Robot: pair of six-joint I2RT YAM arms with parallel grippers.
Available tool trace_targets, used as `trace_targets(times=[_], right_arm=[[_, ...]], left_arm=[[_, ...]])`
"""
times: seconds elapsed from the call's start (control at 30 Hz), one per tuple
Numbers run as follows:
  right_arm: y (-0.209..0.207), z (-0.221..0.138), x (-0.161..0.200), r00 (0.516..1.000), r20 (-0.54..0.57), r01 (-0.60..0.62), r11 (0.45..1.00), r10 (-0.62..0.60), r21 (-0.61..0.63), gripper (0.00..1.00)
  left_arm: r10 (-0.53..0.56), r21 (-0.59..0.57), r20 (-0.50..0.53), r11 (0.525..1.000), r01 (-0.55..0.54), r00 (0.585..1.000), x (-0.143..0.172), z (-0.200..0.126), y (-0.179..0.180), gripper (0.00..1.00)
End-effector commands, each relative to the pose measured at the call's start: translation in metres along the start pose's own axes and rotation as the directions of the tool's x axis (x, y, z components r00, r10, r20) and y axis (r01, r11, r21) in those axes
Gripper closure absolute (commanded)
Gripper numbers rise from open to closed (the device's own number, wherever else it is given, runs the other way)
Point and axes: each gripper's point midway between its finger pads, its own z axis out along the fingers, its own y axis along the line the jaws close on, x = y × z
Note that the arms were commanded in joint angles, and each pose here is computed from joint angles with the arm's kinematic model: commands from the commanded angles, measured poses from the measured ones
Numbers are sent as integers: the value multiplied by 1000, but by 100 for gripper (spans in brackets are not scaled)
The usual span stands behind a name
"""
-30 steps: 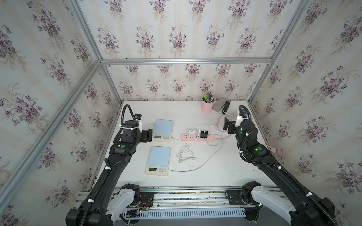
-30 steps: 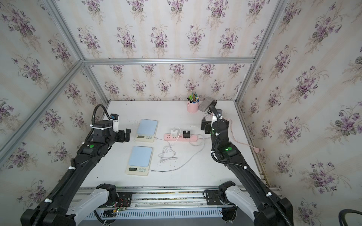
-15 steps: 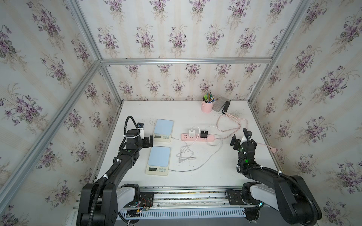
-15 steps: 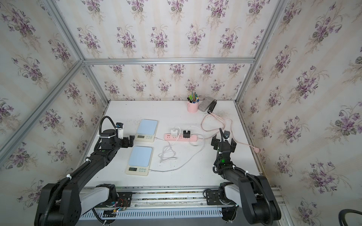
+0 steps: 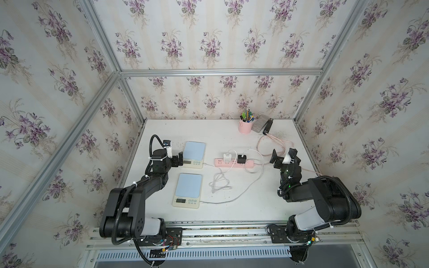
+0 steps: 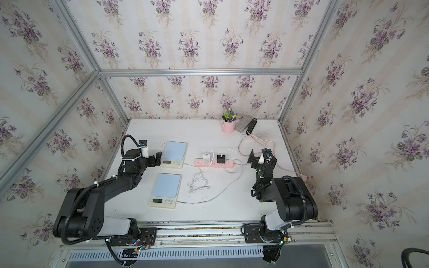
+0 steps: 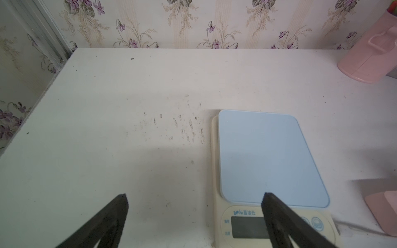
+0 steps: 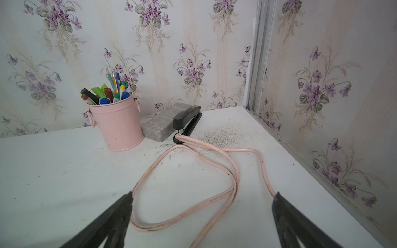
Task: Charge the electronic scale
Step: Reset both arms
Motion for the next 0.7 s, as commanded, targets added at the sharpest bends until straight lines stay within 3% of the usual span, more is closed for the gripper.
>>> trace_targets(times=[0.0, 0.03, 0.1, 0.17, 0.67], right_arm=[[2, 1, 8, 999, -43, -1, 1000, 0, -13, 0], [2, 1, 6, 1000, -26, 0, 1000, 0, -15, 0], [2, 1, 6, 1000, -31, -2, 1000, 1, -15, 0], [2, 0, 5, 1000, -23, 0, 1000, 0, -15, 0], [2, 1, 7, 999, -34, 0, 1000, 0, -13, 0]], left_arm=[[44, -9, 74, 999, -43, 996, -2, 3, -7, 1], [61, -15, 107, 998, -59, 992, -3, 6, -9, 1], [51, -28, 61, 998, -49, 997, 0, 6, -7, 1], [57, -41, 95, 998, -53, 994, -2, 6, -6, 1], [63, -49, 75, 997, -59, 995, -1, 5, -7, 1]])
